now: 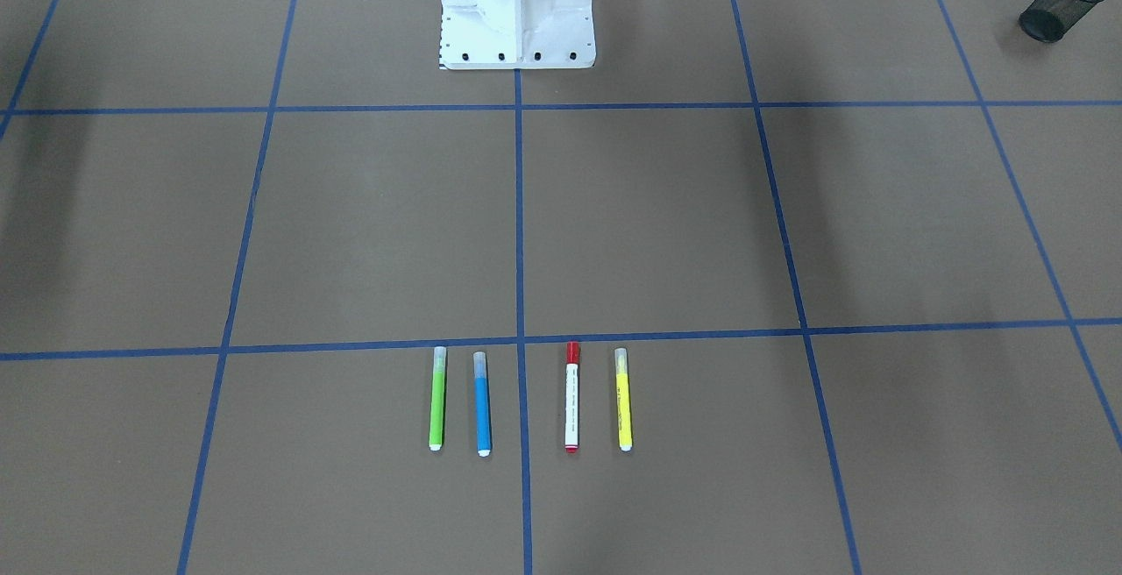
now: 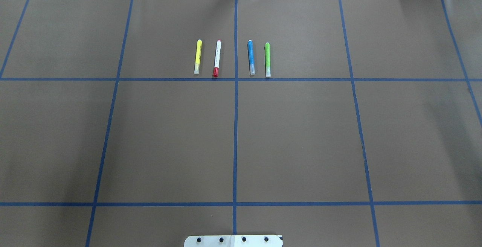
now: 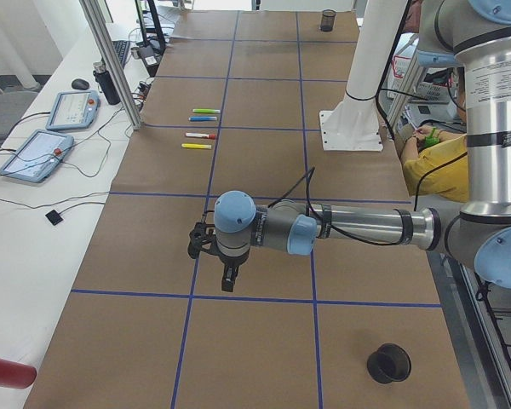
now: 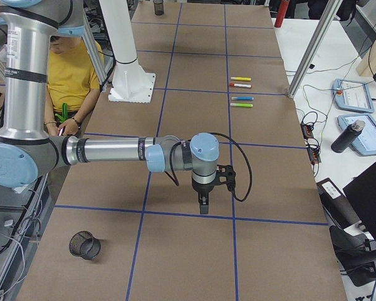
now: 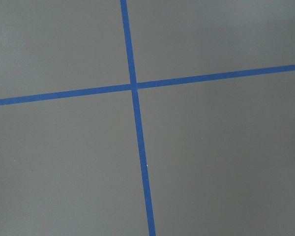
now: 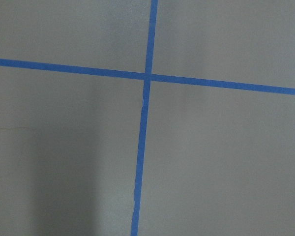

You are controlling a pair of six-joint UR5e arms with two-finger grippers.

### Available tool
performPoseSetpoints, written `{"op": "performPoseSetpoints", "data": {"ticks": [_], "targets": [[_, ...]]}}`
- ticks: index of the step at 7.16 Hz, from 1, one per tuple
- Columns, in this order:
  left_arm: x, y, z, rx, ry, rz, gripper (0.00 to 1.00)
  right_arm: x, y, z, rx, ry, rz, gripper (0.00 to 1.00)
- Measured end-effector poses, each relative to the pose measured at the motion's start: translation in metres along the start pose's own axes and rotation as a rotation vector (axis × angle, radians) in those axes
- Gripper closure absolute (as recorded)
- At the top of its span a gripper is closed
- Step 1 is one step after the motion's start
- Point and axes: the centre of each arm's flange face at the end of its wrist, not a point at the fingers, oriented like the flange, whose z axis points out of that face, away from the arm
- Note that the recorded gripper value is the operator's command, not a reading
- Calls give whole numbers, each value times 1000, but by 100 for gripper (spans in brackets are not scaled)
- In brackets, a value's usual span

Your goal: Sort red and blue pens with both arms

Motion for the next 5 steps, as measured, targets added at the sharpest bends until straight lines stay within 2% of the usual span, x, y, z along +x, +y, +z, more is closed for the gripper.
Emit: {"op": "performPoseSetpoints", "data": {"ticks": [3, 5], "targets": [[3, -1, -2, 5, 0, 6, 0, -2, -2, -3, 6, -1, -5, 0], [5, -6, -4, 11, -3, 15, 0, -11, -7, -13, 27, -2, -23, 0]]}}
